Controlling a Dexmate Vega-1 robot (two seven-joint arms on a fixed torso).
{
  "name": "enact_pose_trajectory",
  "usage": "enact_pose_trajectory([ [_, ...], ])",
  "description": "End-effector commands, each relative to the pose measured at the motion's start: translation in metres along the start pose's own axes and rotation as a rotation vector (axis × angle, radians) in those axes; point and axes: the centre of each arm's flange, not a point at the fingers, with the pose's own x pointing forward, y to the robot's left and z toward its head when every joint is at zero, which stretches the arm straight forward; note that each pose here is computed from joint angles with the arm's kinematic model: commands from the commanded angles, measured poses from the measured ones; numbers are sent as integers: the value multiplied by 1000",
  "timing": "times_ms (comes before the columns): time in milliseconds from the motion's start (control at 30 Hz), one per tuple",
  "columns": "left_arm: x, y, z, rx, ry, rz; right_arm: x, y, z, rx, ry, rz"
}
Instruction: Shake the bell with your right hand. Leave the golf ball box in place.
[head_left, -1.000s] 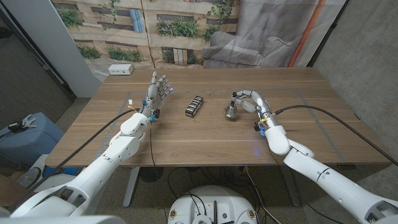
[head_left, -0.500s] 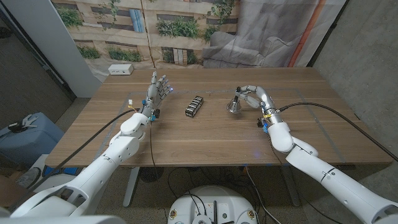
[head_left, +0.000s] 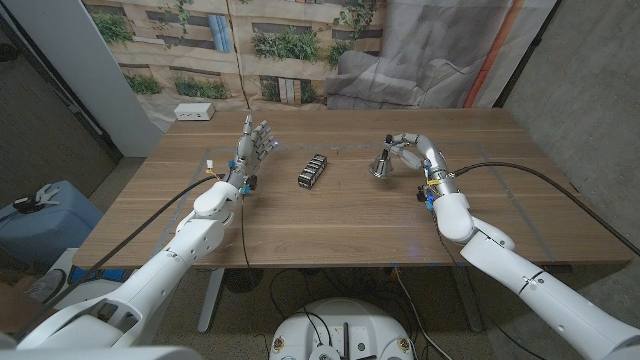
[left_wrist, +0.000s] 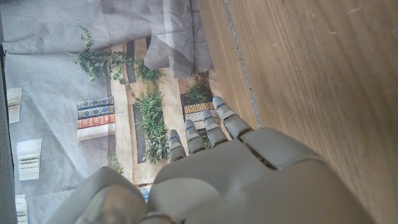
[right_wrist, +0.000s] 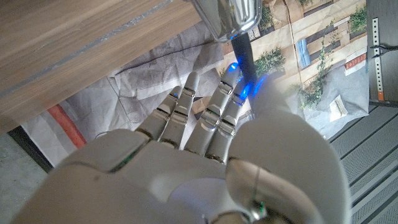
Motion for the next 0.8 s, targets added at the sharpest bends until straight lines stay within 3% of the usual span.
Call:
enact_pose_trajectory([
  [33,0,0,0,0,0,0,3,-6,5,-19,54,-28],
  [367,0,0,0,0,0,0,4,-5,8,18,96,-34],
  [533,0,0,0,0,0,0,8,-4,4,106,129,-8],
  [800,0,0,0,0,0,0,13,-3,4,144,157,16],
])
